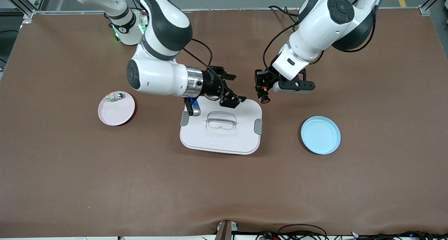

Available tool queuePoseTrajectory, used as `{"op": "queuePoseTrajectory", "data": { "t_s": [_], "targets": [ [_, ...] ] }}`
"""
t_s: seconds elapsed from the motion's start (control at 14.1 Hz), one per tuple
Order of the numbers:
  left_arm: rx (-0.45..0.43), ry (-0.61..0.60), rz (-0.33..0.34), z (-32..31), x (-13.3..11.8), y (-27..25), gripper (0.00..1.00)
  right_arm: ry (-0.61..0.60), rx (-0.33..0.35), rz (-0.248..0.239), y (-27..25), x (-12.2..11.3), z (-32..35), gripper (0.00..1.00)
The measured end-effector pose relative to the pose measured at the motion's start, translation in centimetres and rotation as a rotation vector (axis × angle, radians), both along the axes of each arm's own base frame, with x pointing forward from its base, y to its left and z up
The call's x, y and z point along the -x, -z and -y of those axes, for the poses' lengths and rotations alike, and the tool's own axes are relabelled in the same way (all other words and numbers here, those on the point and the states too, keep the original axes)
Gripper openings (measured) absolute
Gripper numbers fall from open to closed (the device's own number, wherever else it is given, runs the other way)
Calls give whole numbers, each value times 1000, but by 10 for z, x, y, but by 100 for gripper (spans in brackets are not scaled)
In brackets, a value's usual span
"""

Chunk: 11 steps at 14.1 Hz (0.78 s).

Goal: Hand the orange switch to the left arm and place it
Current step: 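Open the right gripper and pull it back while the left gripper holds the switch, then carry the switch to the blue plate with the left gripper while the right gripper retracts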

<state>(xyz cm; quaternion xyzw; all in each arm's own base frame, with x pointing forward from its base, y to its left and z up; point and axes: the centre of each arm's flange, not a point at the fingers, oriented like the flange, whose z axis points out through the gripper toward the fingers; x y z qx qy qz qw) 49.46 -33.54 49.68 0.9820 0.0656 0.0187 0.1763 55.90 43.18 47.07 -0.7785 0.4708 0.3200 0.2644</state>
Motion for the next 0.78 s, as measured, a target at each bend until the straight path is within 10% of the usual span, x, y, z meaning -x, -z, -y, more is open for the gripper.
{"op": "queuePoseTrajectory", "data": {
  "t_s": [0.78],
  "targets": [
    [-188, 238, -28, -63, -18, 18, 33, -514, 299, 261, -7, 45, 106, 100]
  ]
}}
